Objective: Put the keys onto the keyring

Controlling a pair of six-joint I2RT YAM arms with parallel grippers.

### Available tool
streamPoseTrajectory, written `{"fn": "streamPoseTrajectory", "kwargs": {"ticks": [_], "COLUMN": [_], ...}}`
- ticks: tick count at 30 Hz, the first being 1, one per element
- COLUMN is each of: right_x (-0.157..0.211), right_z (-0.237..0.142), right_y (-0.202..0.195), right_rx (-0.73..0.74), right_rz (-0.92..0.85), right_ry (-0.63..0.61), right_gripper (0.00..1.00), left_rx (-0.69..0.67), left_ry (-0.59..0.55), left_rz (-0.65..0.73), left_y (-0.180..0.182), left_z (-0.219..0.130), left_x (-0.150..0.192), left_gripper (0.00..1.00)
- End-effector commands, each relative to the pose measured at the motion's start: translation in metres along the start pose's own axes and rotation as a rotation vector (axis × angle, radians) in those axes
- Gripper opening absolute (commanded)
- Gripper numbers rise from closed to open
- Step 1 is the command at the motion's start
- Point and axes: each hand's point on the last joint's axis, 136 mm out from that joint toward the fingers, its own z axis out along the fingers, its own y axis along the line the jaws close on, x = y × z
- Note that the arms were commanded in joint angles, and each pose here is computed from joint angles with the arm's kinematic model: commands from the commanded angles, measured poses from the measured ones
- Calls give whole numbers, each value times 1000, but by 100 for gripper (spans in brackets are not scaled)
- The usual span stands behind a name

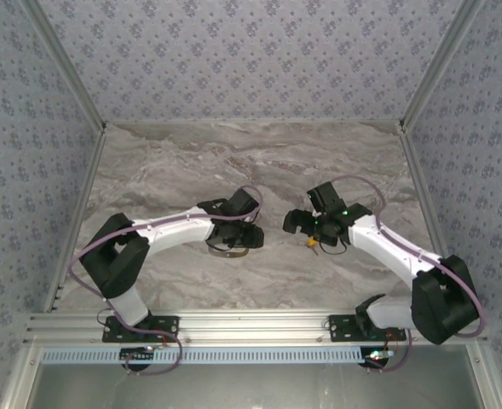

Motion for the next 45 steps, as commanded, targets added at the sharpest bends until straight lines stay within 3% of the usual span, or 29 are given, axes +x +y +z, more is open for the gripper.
{"fn": "streamPoseTrajectory", "kwargs": {"ticks": [1,12,33,45], "right_x": [2,16,19,19], "right_z": [-6,-19,-17,-14], "right_y": [-9,2,-1,-1], "right_rx": [2,-150,-192,-202], "right_rz": [32,39,68,83], "right_ry": [-25,-34,4,-5], "right_gripper": [100,99,90,87], "left_rx": [9,-57,-131,-186], "left_ry": [-31,-59,-55,-46], "left_rz": [9,22,59,88], "left_y": [-11,-2,4,12], "left_z": [5,19,31,27], "left_x": [-10,-19,-29,-28], "left_gripper": [48,47,44,35]}}
